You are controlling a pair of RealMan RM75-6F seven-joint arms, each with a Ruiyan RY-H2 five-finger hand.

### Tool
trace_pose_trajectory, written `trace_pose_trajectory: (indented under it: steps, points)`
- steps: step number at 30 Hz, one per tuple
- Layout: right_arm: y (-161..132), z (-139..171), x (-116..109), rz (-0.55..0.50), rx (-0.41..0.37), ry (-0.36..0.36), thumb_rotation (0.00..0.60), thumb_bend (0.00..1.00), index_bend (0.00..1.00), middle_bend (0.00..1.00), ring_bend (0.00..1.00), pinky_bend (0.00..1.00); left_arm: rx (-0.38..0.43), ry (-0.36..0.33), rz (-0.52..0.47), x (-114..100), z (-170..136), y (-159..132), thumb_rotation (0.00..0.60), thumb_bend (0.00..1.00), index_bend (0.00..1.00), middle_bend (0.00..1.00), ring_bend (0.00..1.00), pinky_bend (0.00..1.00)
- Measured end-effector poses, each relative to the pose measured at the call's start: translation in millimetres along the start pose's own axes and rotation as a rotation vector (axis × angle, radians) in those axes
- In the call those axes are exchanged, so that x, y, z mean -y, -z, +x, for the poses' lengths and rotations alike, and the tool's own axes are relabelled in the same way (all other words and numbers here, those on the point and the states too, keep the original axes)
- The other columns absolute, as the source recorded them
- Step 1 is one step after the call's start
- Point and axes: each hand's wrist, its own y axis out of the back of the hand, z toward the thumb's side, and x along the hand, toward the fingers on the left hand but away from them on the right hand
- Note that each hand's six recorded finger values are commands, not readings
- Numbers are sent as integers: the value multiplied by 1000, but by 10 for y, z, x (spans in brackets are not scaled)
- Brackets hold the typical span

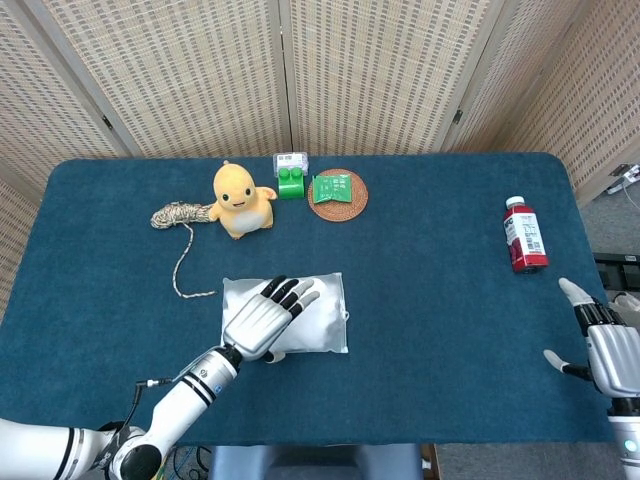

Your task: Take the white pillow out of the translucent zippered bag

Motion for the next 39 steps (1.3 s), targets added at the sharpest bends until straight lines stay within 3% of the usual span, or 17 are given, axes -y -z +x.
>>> trace_pose_trajectory:
  steps: [9,39]
  points:
    - [-15,-14,39,4,-4,-10,600,0,26,134,171,292,-33,50,-20,203,55,105,600,0,0,0,0,0]
    - [-63,-24,173,-6,-12,-54,600,0,29,152,171,292,-191,196,-94,520,352,401,600,0,0,0,0,0]
